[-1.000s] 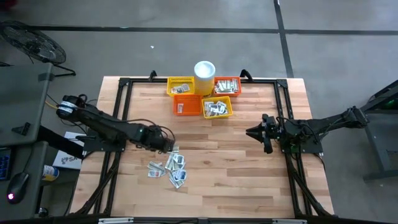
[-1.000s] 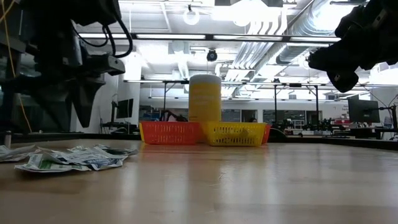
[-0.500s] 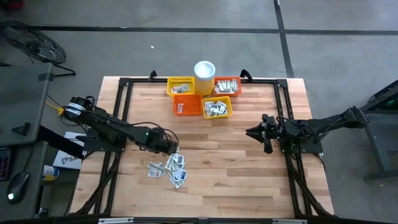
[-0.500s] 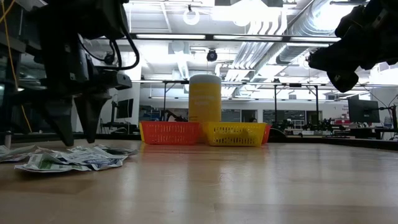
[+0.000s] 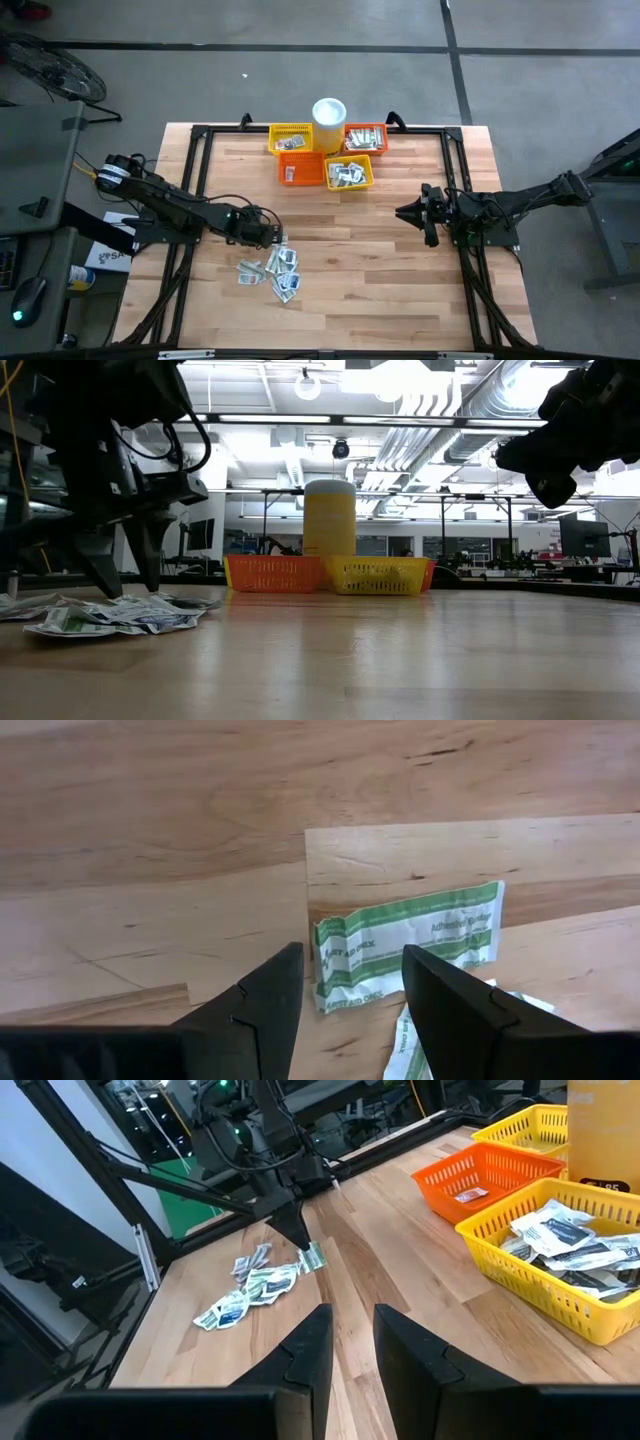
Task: Pick & Place First Aid Supplies
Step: Put the green bandage pack into the top orange basket
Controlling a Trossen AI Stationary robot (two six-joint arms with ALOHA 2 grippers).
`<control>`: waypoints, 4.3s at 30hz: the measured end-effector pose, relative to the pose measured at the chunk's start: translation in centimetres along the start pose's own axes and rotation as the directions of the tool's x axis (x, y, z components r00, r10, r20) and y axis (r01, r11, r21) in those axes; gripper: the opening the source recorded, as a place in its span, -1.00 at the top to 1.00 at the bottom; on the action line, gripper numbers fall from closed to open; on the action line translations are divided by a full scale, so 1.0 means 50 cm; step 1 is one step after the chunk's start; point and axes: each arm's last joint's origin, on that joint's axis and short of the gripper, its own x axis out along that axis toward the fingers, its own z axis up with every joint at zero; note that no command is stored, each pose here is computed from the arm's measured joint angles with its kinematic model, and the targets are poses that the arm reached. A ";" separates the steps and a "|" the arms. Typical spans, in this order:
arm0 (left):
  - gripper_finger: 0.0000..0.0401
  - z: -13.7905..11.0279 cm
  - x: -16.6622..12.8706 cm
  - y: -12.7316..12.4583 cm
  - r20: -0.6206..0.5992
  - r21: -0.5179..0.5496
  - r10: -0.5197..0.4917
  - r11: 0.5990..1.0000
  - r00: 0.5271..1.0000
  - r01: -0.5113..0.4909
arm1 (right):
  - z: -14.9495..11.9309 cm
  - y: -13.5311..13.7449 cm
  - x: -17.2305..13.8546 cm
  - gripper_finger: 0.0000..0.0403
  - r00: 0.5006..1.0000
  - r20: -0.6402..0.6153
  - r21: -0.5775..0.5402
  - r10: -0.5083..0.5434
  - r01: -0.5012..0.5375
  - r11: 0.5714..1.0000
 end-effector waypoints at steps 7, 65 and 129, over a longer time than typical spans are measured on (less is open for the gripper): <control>0.18 -0.003 0.000 -0.010 -0.024 0.006 -0.030 1.000 0.999 0.030 | 0.000 0.000 0.000 0.65 1.000 -0.002 0.010 -0.001 0.001 1.000; 1.00 0.021 -0.079 -0.061 0.345 0.351 -0.292 0.922 0.892 0.166 | 0.001 -0.001 0.000 0.65 1.000 0.017 0.116 -0.026 0.024 0.993; 1.00 0.087 -0.209 -0.224 0.533 0.759 -0.674 0.648 0.511 0.063 | 0.181 0.018 0.368 0.03 0.998 0.066 -0.155 0.000 0.011 0.988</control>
